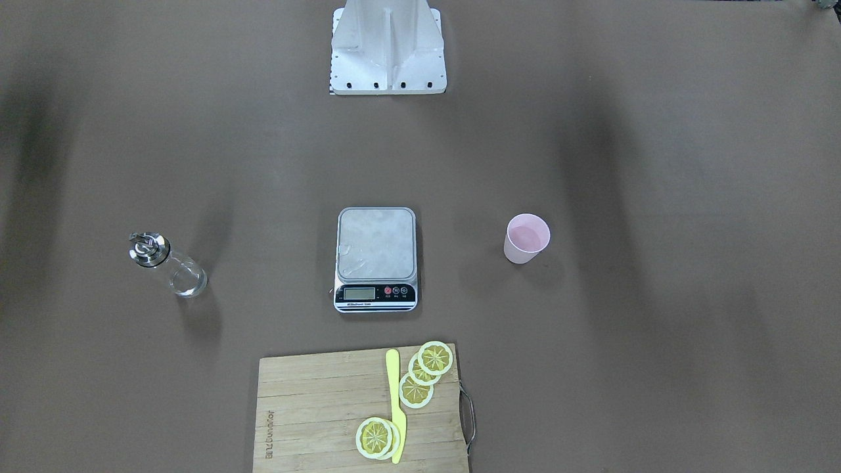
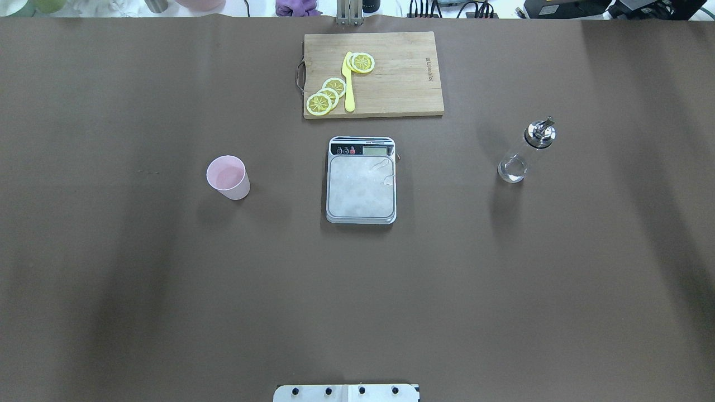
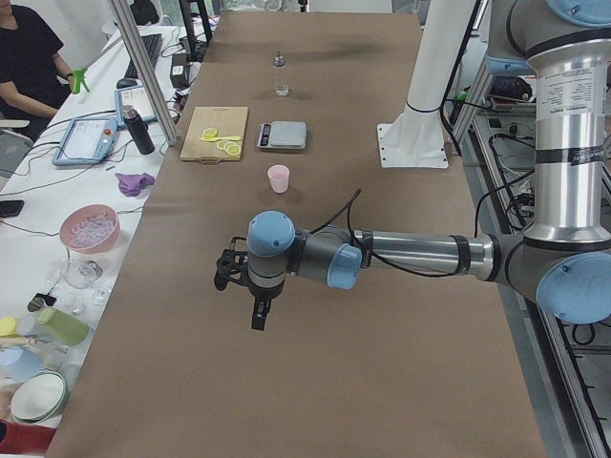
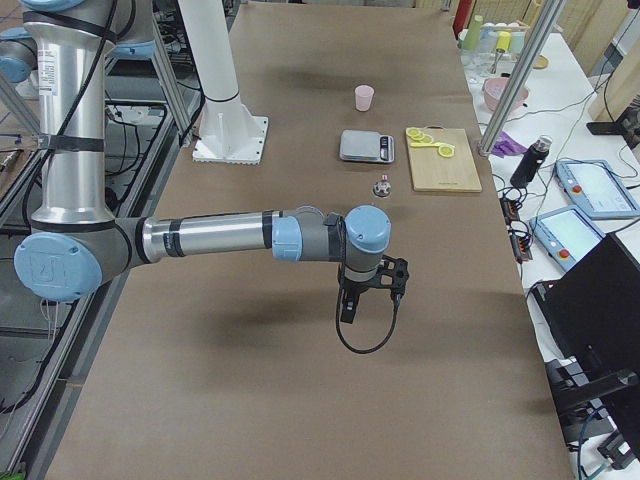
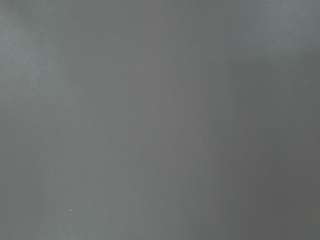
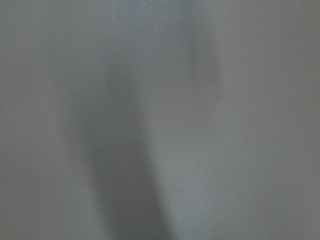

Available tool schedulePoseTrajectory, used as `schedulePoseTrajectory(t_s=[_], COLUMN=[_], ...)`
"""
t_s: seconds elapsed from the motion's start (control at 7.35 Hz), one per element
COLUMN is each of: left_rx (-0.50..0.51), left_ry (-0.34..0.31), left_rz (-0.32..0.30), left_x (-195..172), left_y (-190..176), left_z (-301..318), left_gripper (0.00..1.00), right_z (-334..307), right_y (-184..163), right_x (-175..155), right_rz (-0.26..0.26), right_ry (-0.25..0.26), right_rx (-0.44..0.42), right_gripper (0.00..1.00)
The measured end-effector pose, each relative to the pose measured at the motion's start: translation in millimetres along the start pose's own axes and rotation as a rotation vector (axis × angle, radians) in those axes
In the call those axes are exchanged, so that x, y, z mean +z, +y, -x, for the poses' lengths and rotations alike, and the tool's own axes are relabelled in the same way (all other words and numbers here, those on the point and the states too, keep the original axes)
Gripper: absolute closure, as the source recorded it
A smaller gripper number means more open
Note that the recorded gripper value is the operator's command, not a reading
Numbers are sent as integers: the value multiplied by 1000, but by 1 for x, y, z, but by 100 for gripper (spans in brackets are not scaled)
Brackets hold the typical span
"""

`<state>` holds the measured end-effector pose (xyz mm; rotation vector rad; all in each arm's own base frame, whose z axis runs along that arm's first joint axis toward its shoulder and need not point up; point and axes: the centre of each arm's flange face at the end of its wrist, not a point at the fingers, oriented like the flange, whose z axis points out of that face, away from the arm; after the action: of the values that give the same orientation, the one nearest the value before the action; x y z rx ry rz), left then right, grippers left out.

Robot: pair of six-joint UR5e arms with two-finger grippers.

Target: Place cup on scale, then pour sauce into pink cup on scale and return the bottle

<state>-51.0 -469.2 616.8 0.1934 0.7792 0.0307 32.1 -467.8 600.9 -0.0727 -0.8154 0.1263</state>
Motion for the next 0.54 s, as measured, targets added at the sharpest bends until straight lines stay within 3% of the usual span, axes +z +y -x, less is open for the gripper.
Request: schedulePoseTrajectory(t_s=[0.54], left_rx=[6], left_ry=[21], left_rz=[-3], left_x=[-1], left_y=[-1], left_z=[-3], left_gripper=[2], right_z=[8], right_y=[-6], right_x=[2], right_rz=[-33], right_ry=[-14], right_rx=[-66], right_gripper=[0])
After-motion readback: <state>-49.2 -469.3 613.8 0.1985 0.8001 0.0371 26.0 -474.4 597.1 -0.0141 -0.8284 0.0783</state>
